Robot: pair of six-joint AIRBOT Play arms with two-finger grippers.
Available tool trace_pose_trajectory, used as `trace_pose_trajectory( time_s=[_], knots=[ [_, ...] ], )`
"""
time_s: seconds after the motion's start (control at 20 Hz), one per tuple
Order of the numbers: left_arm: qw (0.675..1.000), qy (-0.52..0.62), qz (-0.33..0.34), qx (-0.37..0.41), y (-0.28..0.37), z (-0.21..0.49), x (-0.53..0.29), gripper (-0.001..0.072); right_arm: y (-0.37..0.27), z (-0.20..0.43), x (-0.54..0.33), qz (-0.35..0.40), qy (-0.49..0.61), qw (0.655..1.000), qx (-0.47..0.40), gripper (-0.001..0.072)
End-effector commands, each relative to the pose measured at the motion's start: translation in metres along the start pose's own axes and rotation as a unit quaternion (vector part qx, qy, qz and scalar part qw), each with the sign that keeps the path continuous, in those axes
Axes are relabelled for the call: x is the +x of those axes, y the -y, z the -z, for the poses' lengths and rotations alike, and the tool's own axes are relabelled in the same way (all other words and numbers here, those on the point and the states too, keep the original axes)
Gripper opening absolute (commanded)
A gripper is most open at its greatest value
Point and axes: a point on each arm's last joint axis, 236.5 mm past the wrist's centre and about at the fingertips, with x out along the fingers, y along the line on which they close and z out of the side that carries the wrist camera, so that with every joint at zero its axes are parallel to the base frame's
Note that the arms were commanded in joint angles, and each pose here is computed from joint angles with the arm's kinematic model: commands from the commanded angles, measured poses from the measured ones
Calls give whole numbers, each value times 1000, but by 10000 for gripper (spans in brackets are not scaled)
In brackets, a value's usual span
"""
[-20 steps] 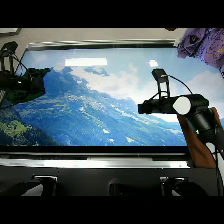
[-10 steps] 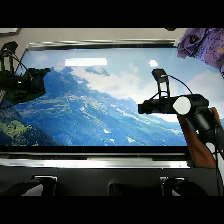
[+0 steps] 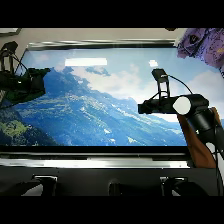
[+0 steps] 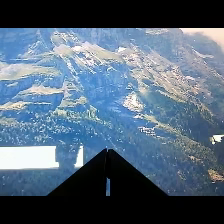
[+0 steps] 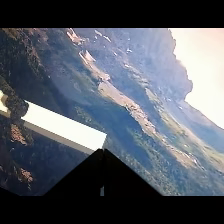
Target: Fold the clothes and pants, and hang the long-sleeved shirts on hangers.
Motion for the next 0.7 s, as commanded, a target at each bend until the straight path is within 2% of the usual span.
trace_pose_trajectory(
  time_s=[0.0, 0.15, 0.2, 0.25, 0.3, 0.45, 0.65],
  knots=[
    [1000, 8, 0, 0, 0, -3, 0, 20, -1, 0, 0, 0, 1, 1000, 0, 38],
    [999, 33, 1, 0, 1, -16, 0, 20, -1, -1, 0, 0, 1, 1000, 0, 37],
    [999, 32, -1, 0, 0, -15, 1, 97, -1, 0, 0, 0, 1, 1000, 0, 37],
    [1000, 30, -11, -3, -6, -15, 3, 424, -1, 0, 0, 0, 0, 1000, 0, 37],
    [999, 27, -37, -28, -20, -15, 9, 720, -1, 0, 0, 0, 1, 1000, 0, 37],
    [977, 28, -170, -122, -113, -17, 30, 720, -1, 0, 0, 0, 1, 1000, 0, 37],
    [944, 46, -230, -233, -241, -22, 56, 720, -1, 0, 0, 0, 1, 1000, 0, 37]
  ],
)
